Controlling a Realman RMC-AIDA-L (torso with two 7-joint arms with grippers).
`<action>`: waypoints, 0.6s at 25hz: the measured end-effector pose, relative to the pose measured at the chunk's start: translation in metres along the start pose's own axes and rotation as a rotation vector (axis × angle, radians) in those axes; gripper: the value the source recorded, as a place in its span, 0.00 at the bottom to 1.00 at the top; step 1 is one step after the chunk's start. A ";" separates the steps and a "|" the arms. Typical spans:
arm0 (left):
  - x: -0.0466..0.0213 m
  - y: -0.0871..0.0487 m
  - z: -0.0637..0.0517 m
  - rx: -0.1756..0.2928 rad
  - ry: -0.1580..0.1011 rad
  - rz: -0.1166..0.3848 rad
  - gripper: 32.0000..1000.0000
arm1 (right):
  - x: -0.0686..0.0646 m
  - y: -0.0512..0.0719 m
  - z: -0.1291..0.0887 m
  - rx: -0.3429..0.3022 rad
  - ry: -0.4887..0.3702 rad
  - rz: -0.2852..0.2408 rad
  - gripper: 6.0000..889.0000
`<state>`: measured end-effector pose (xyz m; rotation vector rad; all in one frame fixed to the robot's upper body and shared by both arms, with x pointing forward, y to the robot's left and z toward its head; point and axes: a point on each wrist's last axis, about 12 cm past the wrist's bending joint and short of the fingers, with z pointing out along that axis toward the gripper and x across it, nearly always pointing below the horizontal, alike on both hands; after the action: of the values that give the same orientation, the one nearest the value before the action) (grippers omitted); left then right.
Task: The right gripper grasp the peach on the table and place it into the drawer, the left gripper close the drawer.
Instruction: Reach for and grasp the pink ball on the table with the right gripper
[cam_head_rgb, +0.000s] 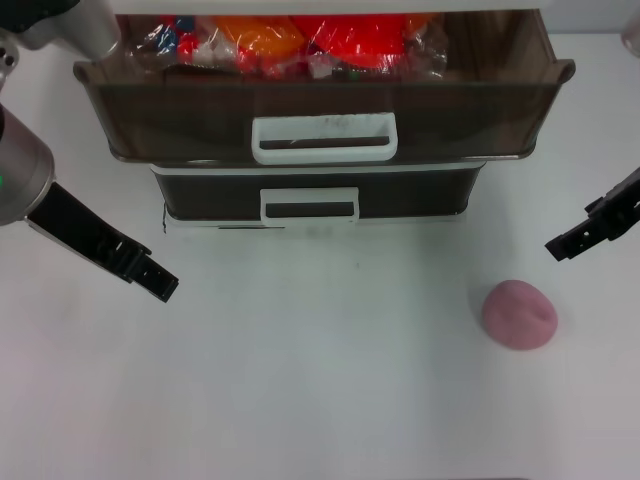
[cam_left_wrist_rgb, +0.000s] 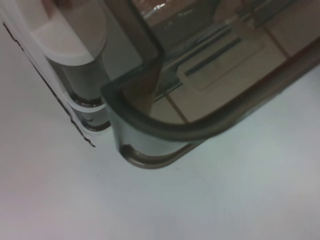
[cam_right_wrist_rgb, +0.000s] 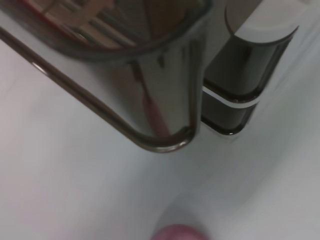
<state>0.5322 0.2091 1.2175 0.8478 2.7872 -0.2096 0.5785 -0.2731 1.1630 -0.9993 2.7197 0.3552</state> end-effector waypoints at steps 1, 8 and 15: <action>0.0000 0.000 0.000 0.000 0.000 0.000 0.84 | 0.000 0.000 0.000 0.000 0.000 0.000 0.92; 0.0009 0.000 0.001 0.002 0.002 0.000 0.84 | 0.000 0.000 0.000 0.000 -0.001 0.000 0.92; 0.0012 0.000 0.001 0.002 0.002 0.000 0.84 | -0.001 0.001 0.001 0.001 0.004 -0.004 0.92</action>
<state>0.5315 0.2098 1.2163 0.8492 2.7888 -0.2122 0.5785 -0.2721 1.1628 -1.0068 2.7206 0.3521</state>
